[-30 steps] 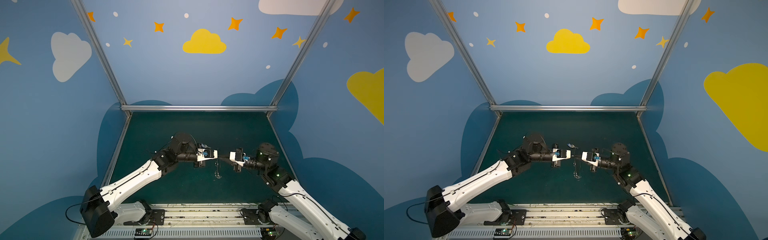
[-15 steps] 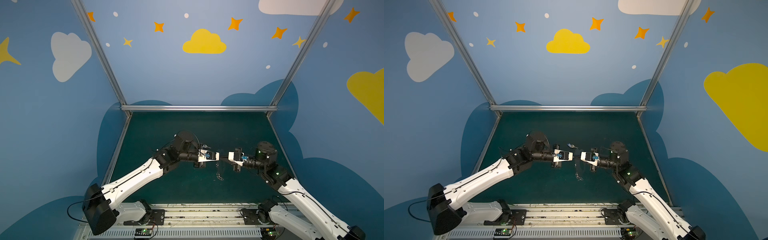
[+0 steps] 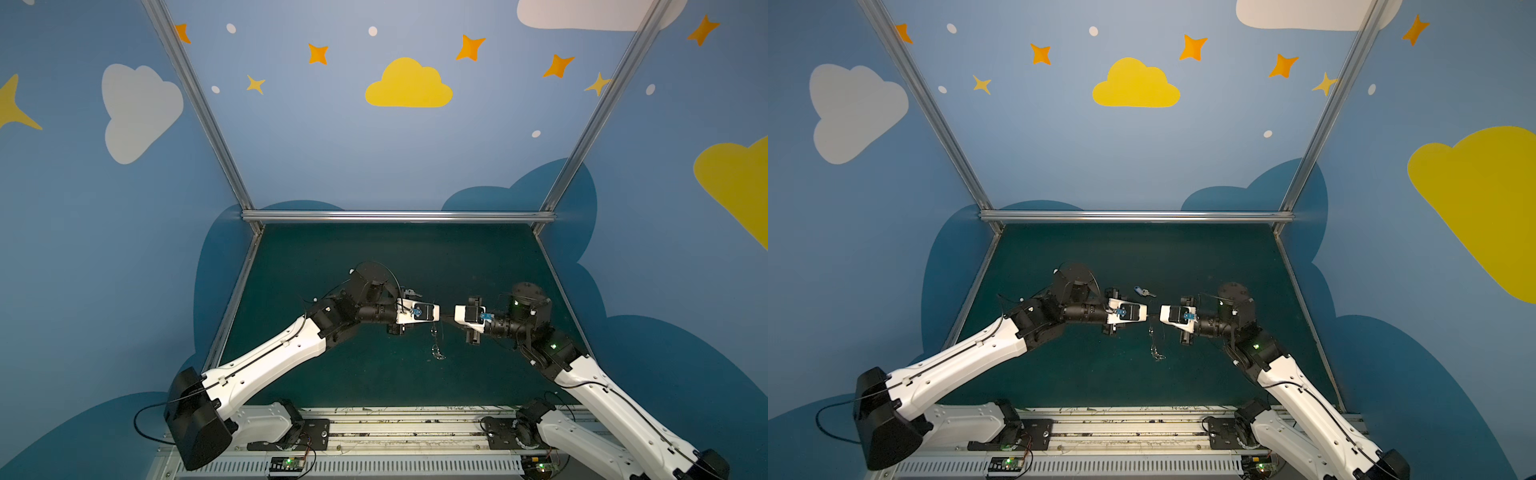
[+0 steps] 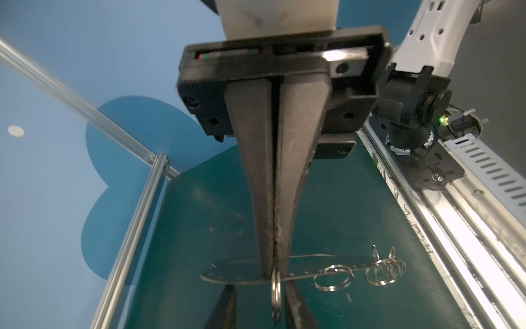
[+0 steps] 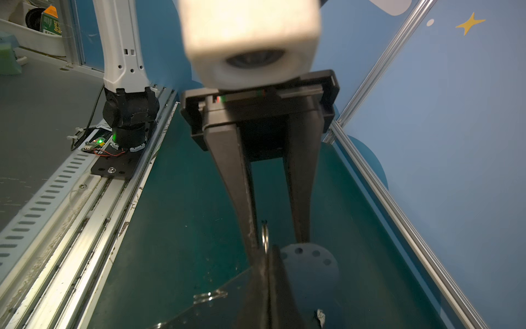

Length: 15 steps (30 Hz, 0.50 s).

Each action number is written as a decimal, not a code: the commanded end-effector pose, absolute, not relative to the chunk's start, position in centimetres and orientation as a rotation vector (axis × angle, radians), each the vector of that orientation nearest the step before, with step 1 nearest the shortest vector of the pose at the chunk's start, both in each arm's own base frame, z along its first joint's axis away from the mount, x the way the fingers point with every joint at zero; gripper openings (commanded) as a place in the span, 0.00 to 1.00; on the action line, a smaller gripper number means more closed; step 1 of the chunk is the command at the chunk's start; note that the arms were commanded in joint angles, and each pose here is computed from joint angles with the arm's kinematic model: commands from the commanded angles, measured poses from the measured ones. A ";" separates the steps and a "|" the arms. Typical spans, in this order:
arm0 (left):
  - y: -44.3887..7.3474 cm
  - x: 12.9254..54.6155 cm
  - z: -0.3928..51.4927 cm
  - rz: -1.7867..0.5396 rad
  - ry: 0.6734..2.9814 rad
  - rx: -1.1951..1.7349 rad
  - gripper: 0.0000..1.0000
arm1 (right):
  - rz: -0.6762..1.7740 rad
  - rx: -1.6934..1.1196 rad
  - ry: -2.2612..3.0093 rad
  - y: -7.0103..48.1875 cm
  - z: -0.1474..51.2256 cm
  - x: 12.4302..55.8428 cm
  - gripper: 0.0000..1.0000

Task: Put the keys on the keyring

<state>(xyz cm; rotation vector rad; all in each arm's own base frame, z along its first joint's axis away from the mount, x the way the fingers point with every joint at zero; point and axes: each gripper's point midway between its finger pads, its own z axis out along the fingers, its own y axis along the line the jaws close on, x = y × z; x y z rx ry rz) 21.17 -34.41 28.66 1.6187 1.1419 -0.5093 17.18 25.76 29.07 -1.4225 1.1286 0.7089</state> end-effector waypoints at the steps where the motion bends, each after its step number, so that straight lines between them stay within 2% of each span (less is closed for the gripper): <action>1: -33.8 22.1 30.4 -0.403 1.141 1.552 0.36 | 0.679 -1.400 1.162 25.6 29.9 17.8 0.00; 5: -33.2 21.9 30.5 -0.352 1.154 1.548 0.35 | 0.668 -1.390 1.183 25.5 29.9 18.2 0.00; 8: -33.4 21.4 29.8 -0.325 1.158 1.596 0.29 | 0.673 -1.392 1.189 25.8 29.8 18.3 0.00; 15: -33.5 21.4 28.8 -0.288 1.195 1.650 0.30 | 0.683 -1.383 1.184 25.9 30.0 18.5 0.00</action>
